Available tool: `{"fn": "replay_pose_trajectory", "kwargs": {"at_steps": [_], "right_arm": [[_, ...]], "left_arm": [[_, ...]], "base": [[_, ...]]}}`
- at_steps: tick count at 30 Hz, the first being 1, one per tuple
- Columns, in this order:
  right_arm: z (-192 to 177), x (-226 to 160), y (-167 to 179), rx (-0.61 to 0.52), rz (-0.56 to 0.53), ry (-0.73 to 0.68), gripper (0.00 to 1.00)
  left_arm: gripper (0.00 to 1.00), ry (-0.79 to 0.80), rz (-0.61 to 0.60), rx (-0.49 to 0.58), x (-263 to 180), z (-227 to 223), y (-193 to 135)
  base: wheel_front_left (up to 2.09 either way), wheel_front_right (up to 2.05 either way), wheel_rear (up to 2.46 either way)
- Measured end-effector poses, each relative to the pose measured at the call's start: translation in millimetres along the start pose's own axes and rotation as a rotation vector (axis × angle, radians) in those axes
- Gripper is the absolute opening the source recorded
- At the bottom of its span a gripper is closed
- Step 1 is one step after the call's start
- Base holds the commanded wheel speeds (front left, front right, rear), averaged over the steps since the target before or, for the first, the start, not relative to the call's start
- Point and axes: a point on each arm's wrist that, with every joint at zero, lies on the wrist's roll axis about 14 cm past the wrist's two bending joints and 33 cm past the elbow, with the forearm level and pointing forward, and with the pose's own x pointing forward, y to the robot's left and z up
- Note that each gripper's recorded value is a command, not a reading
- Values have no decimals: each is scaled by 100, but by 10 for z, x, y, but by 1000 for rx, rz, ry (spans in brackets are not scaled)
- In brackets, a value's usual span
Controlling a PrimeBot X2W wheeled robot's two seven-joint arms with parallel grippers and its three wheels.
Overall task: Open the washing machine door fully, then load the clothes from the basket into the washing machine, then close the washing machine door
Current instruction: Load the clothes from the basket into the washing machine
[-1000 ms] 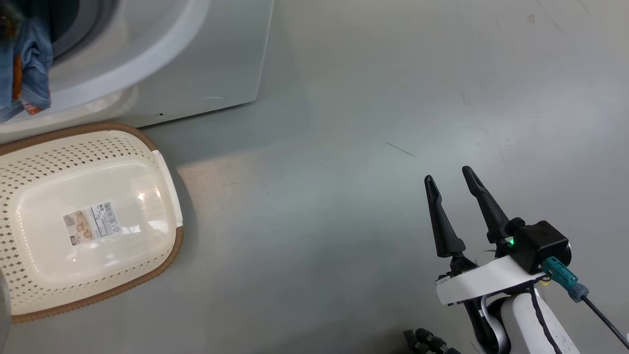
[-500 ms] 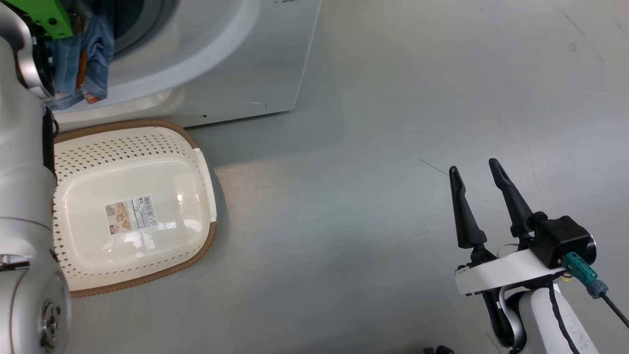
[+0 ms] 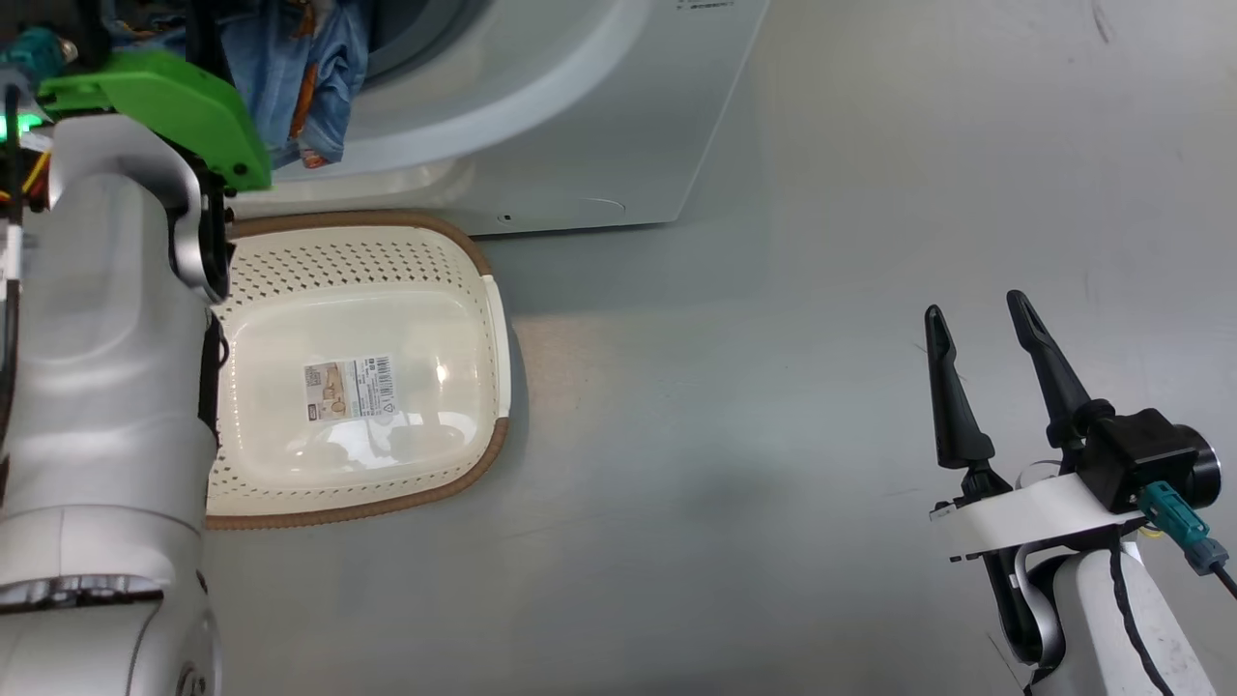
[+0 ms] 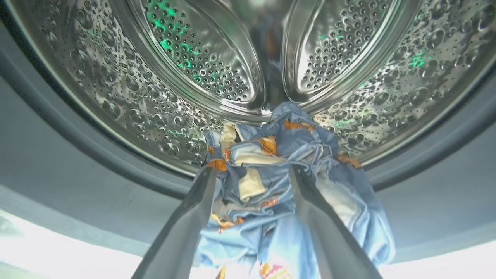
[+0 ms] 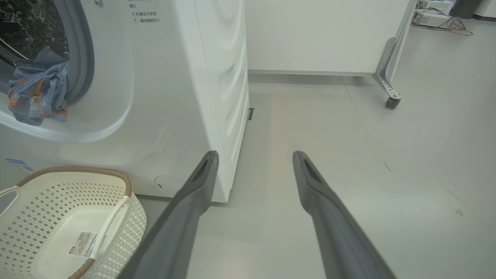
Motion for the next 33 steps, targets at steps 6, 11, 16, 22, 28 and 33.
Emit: {"fn": "replay_pose_trajectory", "kwargs": {"at_steps": [6, 11, 16, 22, 28, 33], "right_arm": [[46, 91, 141, -9, 56, -19, 100], [95, 124, 204, -10, 77, -35, 100], [127, 142, 270, -11, 99, -45, 100], [144, 147, 275, -18, 105, -50, 100], [173, 133, 270, -22, 104, -57, 100], [203, 96, 206, -27, 84, -63, 100]], "left_arm": [[100, 33, 37, -16, -346, -307, 261], [100, 51, 66, -33, -577, -452, 398], [100, 41, 67, -47, -773, -536, 443], [100, 88, 20, -54, -1058, -828, 349], [100, 36, -9, -72, -1198, -754, 279], [100, -19, 3, -83, -1316, -642, 309]], "base": [[0, 0, 0], [0, 0, 0], [0, 0, 0], [0, 0, 0], [0, 0, 0], [0, 0, 0]]}}
